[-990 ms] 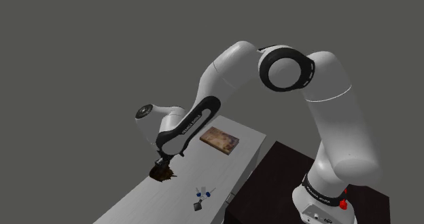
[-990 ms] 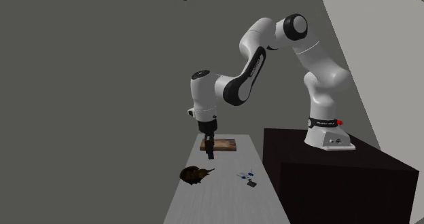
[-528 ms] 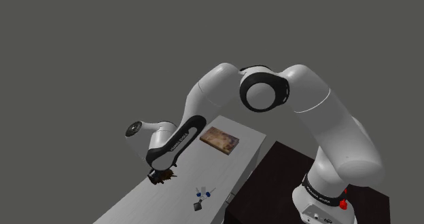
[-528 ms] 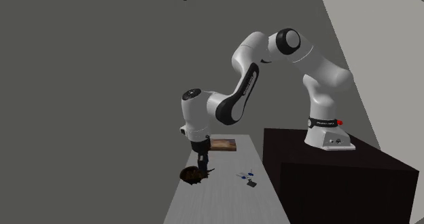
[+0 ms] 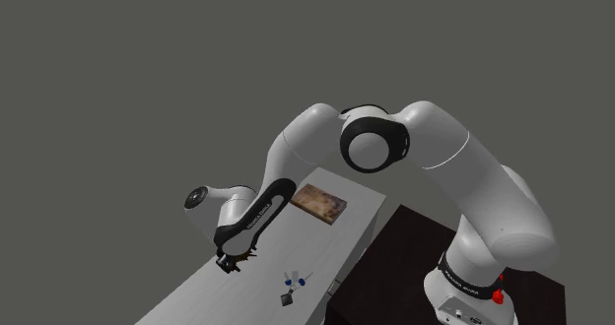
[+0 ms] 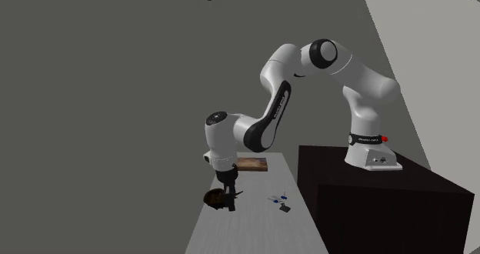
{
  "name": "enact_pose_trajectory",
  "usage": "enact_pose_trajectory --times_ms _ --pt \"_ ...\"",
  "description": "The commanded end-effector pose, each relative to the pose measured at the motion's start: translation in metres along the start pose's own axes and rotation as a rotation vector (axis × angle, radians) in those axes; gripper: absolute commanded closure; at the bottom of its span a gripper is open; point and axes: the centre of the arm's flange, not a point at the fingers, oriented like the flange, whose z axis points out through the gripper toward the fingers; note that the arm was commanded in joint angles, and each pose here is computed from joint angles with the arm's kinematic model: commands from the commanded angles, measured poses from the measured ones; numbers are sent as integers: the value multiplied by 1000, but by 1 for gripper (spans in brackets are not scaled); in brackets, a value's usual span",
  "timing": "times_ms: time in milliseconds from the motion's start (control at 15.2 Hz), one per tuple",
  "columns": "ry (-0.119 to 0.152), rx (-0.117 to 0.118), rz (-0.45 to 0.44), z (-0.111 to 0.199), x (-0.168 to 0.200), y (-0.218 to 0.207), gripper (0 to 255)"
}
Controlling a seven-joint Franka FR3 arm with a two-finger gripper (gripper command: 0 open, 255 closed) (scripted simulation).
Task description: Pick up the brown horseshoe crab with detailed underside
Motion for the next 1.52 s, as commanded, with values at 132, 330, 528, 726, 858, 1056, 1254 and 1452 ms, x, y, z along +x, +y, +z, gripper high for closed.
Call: enact_pose_trajectory --times_ms 132,330,528,726,858,1056,1254,1452 --pt "0 0 0 1 0 0 255" --pt "0 0 0 1 0 0 255" --pt "0 0 0 1 0 0 255" --pt "0 0 0 -15 -2 4 255" --pt "0 0 0 -25 -3 7 255" --pt "0 0 0 -40 -5 10 255" --pt "0 0 0 -55 -7 14 255" --pt "0 0 0 -70 -9 18 255"
